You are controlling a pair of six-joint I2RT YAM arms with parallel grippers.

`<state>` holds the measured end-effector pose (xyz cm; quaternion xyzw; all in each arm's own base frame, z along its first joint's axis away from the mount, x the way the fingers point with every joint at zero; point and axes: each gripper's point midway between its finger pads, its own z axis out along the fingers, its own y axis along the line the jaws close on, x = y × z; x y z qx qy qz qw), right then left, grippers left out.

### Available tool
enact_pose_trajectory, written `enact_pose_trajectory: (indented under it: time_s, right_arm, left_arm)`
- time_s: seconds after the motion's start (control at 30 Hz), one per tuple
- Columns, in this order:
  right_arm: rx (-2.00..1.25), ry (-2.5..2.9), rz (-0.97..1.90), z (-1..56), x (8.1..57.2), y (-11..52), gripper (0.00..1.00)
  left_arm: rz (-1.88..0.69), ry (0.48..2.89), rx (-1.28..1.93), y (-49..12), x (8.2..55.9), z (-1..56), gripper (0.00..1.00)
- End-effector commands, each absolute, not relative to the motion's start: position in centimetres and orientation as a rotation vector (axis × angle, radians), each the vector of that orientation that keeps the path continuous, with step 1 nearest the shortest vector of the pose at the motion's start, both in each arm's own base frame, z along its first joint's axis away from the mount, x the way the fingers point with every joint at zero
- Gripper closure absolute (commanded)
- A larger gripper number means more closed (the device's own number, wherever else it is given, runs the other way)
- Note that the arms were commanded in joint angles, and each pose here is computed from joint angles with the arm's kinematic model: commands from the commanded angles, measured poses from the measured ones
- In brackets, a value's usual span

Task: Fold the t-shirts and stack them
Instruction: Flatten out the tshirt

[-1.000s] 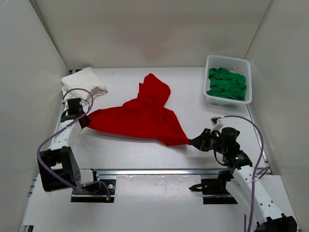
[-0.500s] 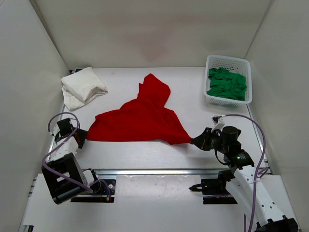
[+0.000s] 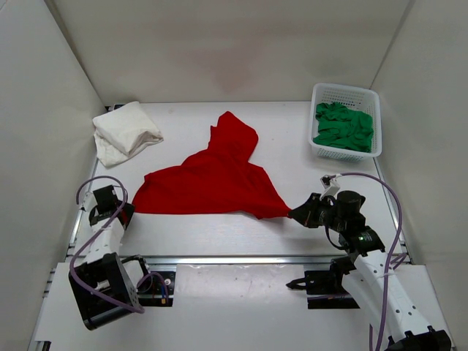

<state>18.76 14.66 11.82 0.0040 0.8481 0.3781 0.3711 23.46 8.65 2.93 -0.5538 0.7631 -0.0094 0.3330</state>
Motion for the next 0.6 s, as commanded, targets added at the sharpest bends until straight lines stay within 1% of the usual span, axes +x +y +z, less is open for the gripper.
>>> enact_pose_trajectory:
  time_s: [0.0,0.2,0.33,0.37,0.43,0.47,0.53,0.57]
  right_arm:
    - [-0.03,2.117,0.992,13.1,19.2,15.1,1.0]
    - [-0.029,2.114,0.999,13.0,19.2,15.0,1.0]
    - [-0.038,2.111,1.004,13.4,19.3,15.2,1.0]
    - [-0.035,2.108,1.007,13.4,19.2,15.2,1.0]
    - [-0.043,2.106,1.004,13.6,19.3,15.2,1.0]
    - [-0.043,2.109,1.001,13.5,19.3,15.2,1.0]
    - [-0.045,2.11,0.999,13.7,19.4,15.3,1.0]
    - [-0.048,2.107,0.998,13.9,19.5,15.3,1.0]
  left_arm:
    - [-0.029,1.963,-1.461,9.2,23.7,2.6,0.48]
    - [-0.128,2.013,-1.398,7.6,26.0,2.8,0.48]
    - [-0.146,2.081,-1.395,6.5,25.9,1.3,0.5]
    - [-0.142,2.089,-1.405,6.5,25.7,0.9,0.52]
    - [-0.14,2.085,-1.417,6.5,25.4,0.3,0.52]
    - [-0.153,2.084,-1.415,6.3,25.4,0.2,0.55]
    - [-0.139,2.089,-1.422,6.5,25.3,0.0,0.66]
    - [-0.135,2.09,-1.417,6.6,25.3,-0.1,0.68]
